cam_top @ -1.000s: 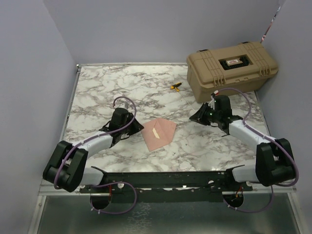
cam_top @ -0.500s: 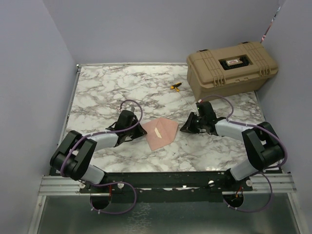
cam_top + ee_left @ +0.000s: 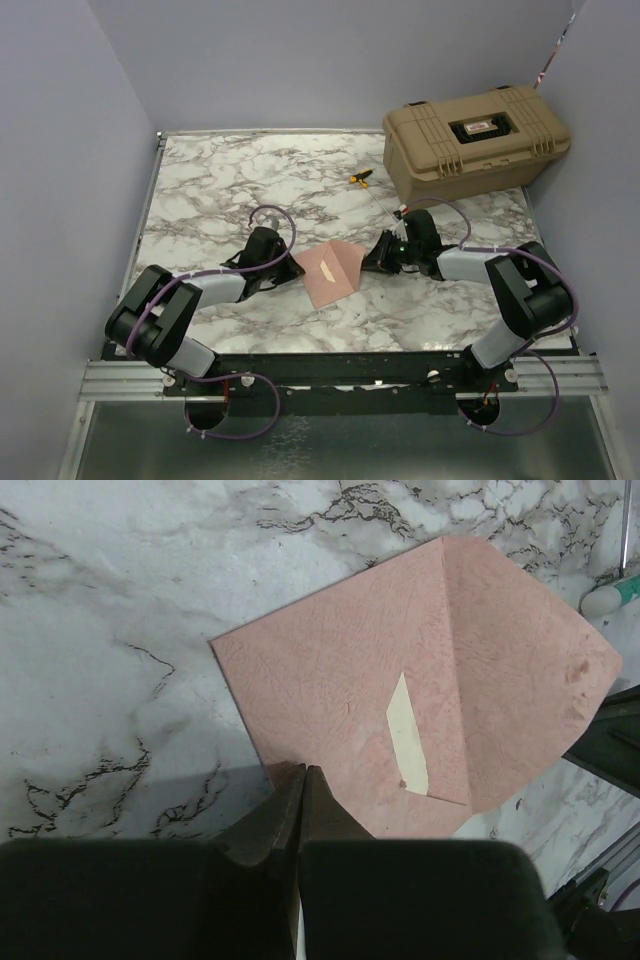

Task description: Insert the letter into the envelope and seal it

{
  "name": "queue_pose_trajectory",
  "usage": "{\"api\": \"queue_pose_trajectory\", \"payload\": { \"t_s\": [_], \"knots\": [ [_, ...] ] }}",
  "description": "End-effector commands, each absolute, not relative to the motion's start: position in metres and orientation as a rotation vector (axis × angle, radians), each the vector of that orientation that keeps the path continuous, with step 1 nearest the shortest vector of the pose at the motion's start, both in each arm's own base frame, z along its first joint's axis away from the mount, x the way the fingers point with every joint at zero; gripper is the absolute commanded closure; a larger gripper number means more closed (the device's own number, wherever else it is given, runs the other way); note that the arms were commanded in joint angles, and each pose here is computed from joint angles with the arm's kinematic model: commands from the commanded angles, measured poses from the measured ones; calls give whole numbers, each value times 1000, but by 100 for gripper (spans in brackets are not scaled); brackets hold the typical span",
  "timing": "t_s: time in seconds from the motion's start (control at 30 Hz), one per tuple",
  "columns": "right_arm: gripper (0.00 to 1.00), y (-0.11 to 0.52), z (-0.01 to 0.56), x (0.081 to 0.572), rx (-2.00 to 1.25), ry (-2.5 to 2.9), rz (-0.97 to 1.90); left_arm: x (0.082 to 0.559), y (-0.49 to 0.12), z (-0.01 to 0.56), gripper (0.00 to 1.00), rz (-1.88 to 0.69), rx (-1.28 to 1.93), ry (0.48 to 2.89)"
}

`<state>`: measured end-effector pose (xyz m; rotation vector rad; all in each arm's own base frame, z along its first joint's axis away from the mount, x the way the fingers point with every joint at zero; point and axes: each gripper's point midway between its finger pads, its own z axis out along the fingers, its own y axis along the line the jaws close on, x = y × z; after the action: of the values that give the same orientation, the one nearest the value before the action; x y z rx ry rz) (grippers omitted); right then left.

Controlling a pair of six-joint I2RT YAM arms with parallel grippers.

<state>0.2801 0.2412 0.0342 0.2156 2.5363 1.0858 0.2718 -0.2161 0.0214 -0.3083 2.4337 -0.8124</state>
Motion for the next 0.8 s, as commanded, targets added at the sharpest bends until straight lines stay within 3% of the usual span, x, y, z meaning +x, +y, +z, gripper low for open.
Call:
{"api": "queue_pose_trajectory", "payload": {
  "t_s": [0.0,0.4,0.77],
  "knots": [
    [87,265,51,270,115,2445,1339,249,-196,-15,100,-653,-343,2571],
    [88,289,43,270,-1,2481,1333,246,-197,-19,100,-663,-371,2576],
    [88,293,18,276,-151,2567,889,248,-198,-15,100,-678,-373,2563]
  ]
}}
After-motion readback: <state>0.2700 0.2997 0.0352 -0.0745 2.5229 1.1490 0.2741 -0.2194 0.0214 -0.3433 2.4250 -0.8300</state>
